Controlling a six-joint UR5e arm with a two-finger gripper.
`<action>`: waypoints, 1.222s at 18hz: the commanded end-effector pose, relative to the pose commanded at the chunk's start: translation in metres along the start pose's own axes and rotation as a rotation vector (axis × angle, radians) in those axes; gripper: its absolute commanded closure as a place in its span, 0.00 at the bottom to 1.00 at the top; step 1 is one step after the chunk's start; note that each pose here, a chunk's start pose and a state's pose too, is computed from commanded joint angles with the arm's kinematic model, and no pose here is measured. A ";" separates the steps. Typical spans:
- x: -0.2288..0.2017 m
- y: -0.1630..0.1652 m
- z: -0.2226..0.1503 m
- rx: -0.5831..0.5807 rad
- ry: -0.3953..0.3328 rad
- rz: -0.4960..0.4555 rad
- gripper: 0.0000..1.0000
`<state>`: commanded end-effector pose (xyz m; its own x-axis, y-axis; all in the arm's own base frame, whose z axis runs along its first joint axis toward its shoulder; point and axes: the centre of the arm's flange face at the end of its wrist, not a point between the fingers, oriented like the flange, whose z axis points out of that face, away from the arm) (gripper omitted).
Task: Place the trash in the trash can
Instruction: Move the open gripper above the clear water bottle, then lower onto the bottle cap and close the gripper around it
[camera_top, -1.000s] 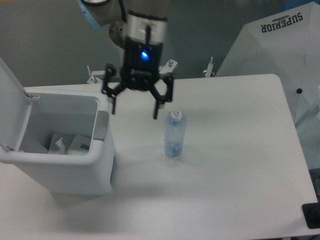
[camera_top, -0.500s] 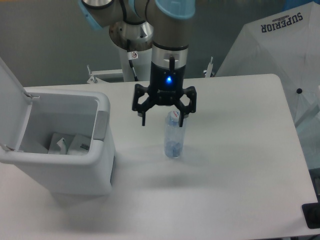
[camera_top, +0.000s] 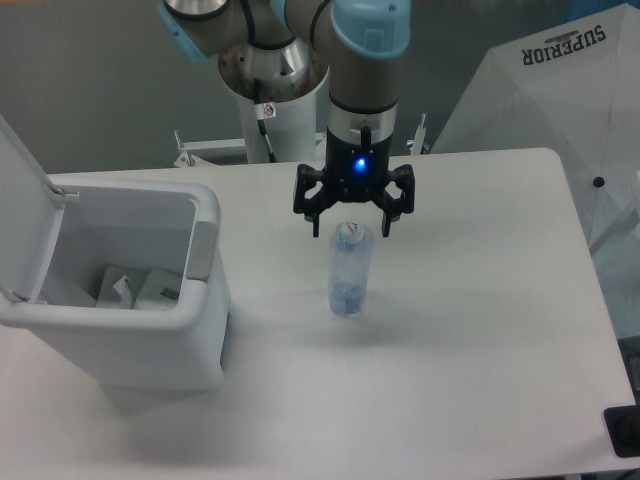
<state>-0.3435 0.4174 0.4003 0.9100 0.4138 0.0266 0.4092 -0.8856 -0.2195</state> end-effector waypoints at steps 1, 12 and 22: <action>0.001 0.002 0.004 -0.008 0.005 0.009 0.00; -0.001 0.006 0.015 -0.050 -0.018 0.028 0.38; -0.003 0.002 0.009 -0.033 -0.021 0.030 0.84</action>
<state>-0.3457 0.4167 0.3905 0.9205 0.3908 -0.0002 0.3838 -0.9041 -0.1881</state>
